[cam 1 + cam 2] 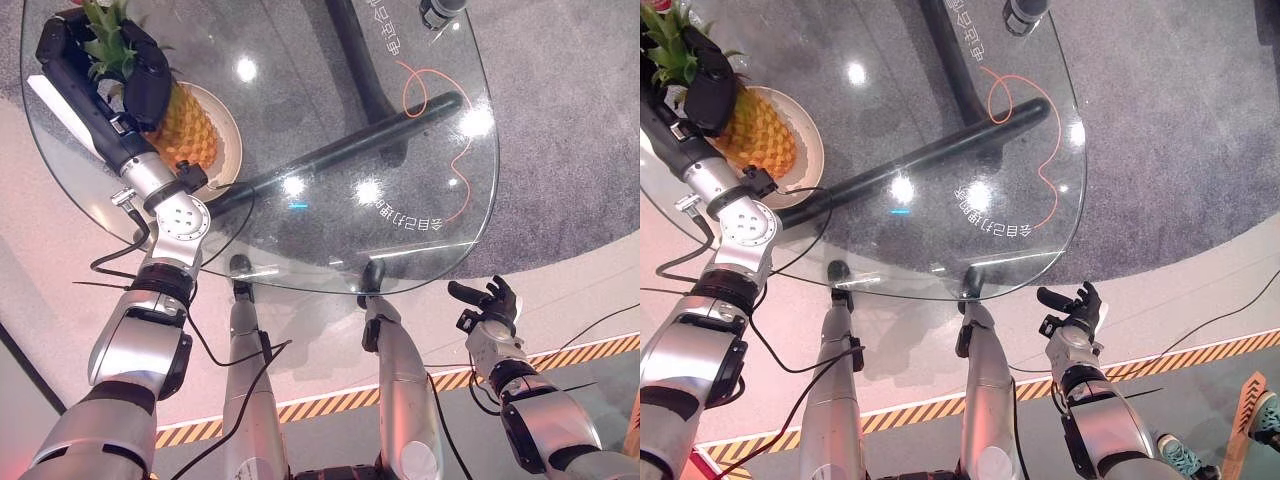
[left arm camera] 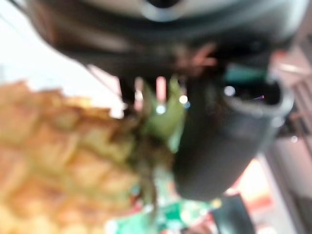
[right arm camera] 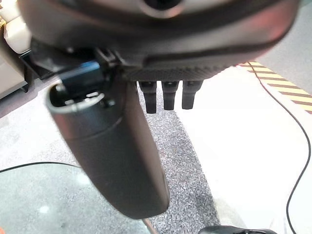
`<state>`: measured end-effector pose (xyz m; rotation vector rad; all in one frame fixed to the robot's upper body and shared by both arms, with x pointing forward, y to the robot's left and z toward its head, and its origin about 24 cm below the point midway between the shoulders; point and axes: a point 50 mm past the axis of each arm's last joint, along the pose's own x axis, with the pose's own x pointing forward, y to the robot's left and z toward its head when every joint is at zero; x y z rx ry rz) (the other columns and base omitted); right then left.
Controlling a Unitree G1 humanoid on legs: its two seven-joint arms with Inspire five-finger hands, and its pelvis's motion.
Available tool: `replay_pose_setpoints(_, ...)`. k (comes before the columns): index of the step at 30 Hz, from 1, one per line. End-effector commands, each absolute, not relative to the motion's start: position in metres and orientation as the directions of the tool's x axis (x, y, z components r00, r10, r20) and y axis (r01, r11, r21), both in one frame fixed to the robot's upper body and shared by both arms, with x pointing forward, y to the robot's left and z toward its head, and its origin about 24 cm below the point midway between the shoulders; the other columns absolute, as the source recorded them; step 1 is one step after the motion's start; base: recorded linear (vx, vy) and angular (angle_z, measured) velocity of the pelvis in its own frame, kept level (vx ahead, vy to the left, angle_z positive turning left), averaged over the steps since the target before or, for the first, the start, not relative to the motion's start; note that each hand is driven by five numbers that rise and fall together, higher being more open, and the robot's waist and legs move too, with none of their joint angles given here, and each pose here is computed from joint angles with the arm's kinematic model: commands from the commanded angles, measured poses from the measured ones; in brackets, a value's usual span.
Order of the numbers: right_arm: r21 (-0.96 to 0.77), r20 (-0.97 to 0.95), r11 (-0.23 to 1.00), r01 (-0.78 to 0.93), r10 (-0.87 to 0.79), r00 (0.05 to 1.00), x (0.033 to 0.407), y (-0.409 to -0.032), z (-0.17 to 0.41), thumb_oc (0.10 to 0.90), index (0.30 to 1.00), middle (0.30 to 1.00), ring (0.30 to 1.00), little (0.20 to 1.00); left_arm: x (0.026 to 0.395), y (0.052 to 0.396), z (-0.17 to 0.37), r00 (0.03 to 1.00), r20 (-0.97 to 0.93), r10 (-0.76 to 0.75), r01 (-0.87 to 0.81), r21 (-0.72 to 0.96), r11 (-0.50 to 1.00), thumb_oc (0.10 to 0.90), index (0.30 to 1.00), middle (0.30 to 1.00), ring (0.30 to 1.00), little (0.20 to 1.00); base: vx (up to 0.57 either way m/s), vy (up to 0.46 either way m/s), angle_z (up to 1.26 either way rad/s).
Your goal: Pick up the fruit to the plate
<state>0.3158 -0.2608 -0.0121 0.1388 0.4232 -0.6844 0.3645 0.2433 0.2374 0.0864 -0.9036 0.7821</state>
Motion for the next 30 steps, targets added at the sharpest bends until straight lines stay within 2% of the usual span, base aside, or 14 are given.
replay_pose_setpoints(1, -0.032, -0.412, 0.732, 0.68, -0.63, 0.658, 0.306, -0.2723, -0.0171, 0.8, 0.9, 0.9, 0.9, 0.9, 0.345, 0.2487, 0.3105, 0.085, 0.824, 0.56, -0.531, -0.438, 0.725, 0.1, 0.3, 0.3, 0.3, 0.2, 0.0, 0.0, 0.0)
replay_pose_setpoints(5, -0.027, -0.411, 0.734, 0.679, -0.627, 0.661, 0.3066, -0.2718, -0.0165, 0.8, 0.9, 0.9, 0.9, 0.9, 0.3441, 0.2483, 0.3124, 0.061, 0.828, 0.558, -0.538, -0.443, 0.717, 0.1, 0.3, 0.3, 0.3, 0.2, 0.0, 0.0, 0.0)
replay_pose_setpoints(12, -0.027, -0.41, 0.737, 0.675, -0.624, 0.665, 0.3063, -0.27, -0.0178, 0.8, 0.9, 0.9, 0.9, 0.9, 0.3448, 0.2513, 0.3121, 0.074, 0.82, 0.567, -0.536, -0.447, 0.716, 0.1, 0.3, 0.3, 0.3, 0.2, 0.0, 0.0, 0.0)
replay_pose_setpoints(13, -0.028, -0.409, 0.737, 0.675, -0.625, 0.665, 0.3067, -0.2694, -0.0174, 0.8, 0.9, 0.9, 0.9, 0.9, 0.345, 0.2508, 0.3117, 0.076, 0.82, 0.568, -0.535, -0.447, 0.717, 0.16, 0.352, 0.352, 0.352, 0.26, 0.0, 0.0, 0.0)
replay_pose_setpoints(15, -0.027, -0.405, 0.737, 0.675, -0.625, 0.667, 0.3081, -0.2689, -0.016, 0.8, 0.9, 0.9, 0.9, 0.9, 0.3452, 0.2501, 0.3122, 0.079, 0.82, 0.568, -0.531, -0.447, 0.72, 0.191, 0.378, 0.378, 0.378, 0.291, 0.0, 0.0, 0.0)
replay_pose_setpoints(16, -0.029, -0.406, 0.736, 0.676, -0.627, 0.665, 0.3076, -0.2684, -0.0167, 0.8, 0.9, 0.9, 0.9, 0.9, 0.3456, 0.2506, 0.3105, 0.086, 0.82, 0.566, -0.532, -0.443, 0.722, 0.254, 0.432, 0.432, 0.432, 0.354, 0.0, 0.0, 0.0)
replay_pose_setpoints(21, -0.02, -0.402, 0.736, 0.677, -0.626, 0.668, 0.3084, -0.2694, -0.0155, 0.8, 0.9, 0.9, 0.9, 0.9, 0.3452, 0.2518, 0.3101, 0.086, 0.82, 0.565, -0.529, -0.443, 0.724, 0.229, 0.411, 0.411, 0.411, 0.329, 0.0, 0.0, 0.0)
replay_pose_setpoints(24, -0.021, -0.403, 0.736, 0.676, -0.625, 0.668, 0.3078, -0.2694, -0.0162, 0.8, 0.9, 0.9, 0.9, 0.9, 0.3455, 0.2524, 0.3081, 0.093, 0.819, 0.565, -0.527, -0.441, 0.726, 0.248, 0.427, 0.427, 0.427, 0.348, 0.0, 0.0, 0.0)
replay_pose_setpoints(28, -0.019, -0.4, 0.735, 0.677, -0.626, 0.669, 0.3083, -0.2692, -0.0154, 0.8, 0.9, 0.9, 0.9, 0.9, 0.346, 0.2512, 0.3087, 0.1, 0.822, 0.561, -0.524, -0.436, 0.731, 0.339, 0.505, 0.505, 0.505, 0.439, 0.0, 0.0, 0.0)
replay_pose_setpoints(30, -0.018, -0.398, 0.735, 0.678, -0.627, 0.67, 0.3082, -0.269, -0.0156, 0.8, 0.9, 0.9, 0.9, 0.9, 0.346, 0.2516, 0.308, 0.102, 0.822, 0.561, -0.523, -0.435, 0.733, 0.35, 0.514, 0.514, 0.514, 0.45, 0.0, 0.0, 0.0)
